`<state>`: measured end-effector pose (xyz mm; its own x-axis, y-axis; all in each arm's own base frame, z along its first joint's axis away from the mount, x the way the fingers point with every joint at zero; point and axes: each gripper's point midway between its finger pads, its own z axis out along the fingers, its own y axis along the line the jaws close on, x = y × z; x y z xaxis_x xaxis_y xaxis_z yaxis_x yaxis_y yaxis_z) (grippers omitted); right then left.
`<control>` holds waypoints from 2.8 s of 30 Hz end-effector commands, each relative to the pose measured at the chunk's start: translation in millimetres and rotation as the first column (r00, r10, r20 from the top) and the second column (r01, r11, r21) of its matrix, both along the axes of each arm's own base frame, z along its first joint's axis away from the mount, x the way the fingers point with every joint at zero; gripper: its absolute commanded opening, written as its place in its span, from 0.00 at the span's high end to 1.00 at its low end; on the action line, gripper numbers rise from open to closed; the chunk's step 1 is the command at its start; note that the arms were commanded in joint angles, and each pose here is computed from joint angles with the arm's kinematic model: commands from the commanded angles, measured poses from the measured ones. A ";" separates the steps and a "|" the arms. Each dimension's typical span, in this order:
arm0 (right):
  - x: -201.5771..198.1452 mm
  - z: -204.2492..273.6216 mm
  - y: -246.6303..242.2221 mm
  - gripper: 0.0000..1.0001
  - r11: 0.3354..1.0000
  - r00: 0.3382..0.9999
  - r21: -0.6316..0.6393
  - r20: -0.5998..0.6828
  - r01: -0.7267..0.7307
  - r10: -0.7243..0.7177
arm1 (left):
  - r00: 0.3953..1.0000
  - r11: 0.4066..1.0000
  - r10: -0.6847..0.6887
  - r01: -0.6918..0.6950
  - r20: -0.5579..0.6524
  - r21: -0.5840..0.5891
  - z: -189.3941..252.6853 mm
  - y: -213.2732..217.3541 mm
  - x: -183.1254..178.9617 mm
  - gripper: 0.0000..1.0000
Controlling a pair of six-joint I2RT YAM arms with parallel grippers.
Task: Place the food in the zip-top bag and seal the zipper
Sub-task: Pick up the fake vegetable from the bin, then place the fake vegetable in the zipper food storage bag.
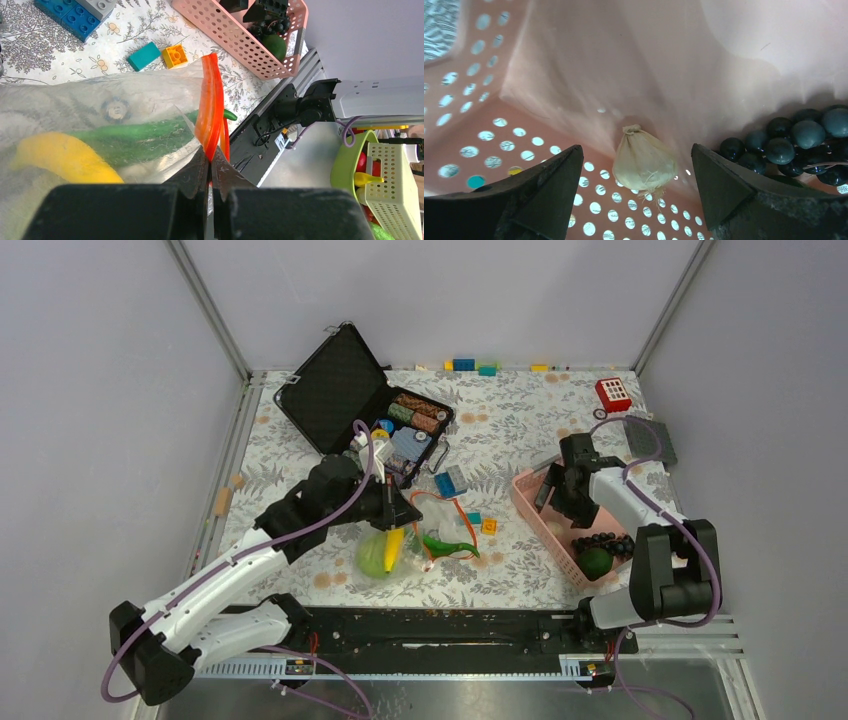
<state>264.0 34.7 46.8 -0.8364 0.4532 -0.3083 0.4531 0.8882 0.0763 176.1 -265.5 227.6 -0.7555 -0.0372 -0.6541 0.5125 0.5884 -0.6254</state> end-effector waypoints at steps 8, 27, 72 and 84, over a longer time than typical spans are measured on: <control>-19.2 -29.2 2.3 0.15 1.000 0.997 0.023 -0.079 0.019 -0.017 | 0.998 0.998 -0.039 0.041 0.051 -0.050 14.8 -10.6 3.6 1.00; -19.3 -28.9 7.9 0.54 0.998 0.998 0.058 -0.060 0.026 -0.022 | 0.998 0.998 -0.033 0.035 0.052 -0.052 14.6 -7.6 1.4 1.00; -54.9 158.2 272.5 0.55 0.569 0.606 0.285 0.601 -0.772 0.521 | 0.999 0.997 -0.028 0.030 0.040 -0.071 14.8 -9.7 1.3 1.00; -50.0 140.6 316.5 0.43 0.573 0.606 0.274 0.589 -0.773 0.535 | 0.999 0.994 -0.028 0.031 0.033 -0.100 17.6 -11.2 -0.8 1.00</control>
